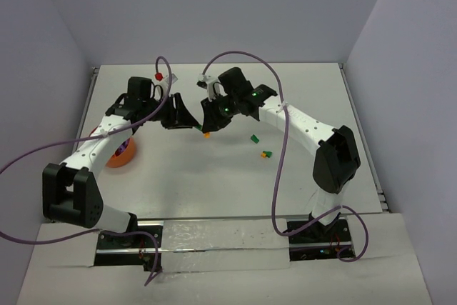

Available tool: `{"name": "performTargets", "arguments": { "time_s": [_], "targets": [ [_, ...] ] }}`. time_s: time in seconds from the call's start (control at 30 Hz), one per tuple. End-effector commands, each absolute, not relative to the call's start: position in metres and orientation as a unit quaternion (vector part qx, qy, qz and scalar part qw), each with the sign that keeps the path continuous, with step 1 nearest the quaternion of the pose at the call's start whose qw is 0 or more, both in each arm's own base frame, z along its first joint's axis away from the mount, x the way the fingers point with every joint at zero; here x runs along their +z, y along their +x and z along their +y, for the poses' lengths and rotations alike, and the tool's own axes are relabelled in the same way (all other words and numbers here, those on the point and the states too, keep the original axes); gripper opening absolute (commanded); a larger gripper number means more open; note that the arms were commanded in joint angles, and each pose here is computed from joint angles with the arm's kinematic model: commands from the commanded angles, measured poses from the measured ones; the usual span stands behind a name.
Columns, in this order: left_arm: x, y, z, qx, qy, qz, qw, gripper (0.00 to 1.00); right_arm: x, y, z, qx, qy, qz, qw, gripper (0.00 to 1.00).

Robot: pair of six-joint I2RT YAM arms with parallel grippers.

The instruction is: Sort the legos into containers by color

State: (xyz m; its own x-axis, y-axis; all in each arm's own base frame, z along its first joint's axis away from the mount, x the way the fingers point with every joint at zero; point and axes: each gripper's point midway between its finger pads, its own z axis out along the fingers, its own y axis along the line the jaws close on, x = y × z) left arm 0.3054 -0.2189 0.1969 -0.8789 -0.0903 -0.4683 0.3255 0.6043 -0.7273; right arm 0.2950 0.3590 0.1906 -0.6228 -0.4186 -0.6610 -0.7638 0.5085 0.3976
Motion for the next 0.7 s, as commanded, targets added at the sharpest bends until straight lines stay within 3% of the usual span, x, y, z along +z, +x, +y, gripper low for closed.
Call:
{"name": "performTargets", "arguments": {
  "time_s": [0.0,0.1,0.37,0.5,0.67],
  "targets": [
    [0.203,0.306,-0.226,-0.454,0.084,0.853,0.243,0.47,0.23,0.301,0.368,0.355,-0.369,0.804,0.302,0.0],
    [0.202,0.306,-0.227,-0.454,0.086,0.854,0.241,0.44,0.23,0.302,0.368,0.354,-0.369,0.805,0.302,0.0],
    [0.199,0.307,-0.228,-0.448,0.085,0.857,0.239,0.21,0.23,0.3,0.368,0.35,-0.373,0.805,0.302,0.0],
    [0.196,0.309,-0.226,-0.441,0.081,0.861,0.239,0.01,0.228,0.298,0.368,0.341,-0.376,0.806,0.305,0.0],
    [0.19,0.314,-0.219,-0.413,0.073,0.873,0.249,0.0,0.227,0.3,0.367,0.329,-0.377,0.808,0.311,0.0]
  ]
}}
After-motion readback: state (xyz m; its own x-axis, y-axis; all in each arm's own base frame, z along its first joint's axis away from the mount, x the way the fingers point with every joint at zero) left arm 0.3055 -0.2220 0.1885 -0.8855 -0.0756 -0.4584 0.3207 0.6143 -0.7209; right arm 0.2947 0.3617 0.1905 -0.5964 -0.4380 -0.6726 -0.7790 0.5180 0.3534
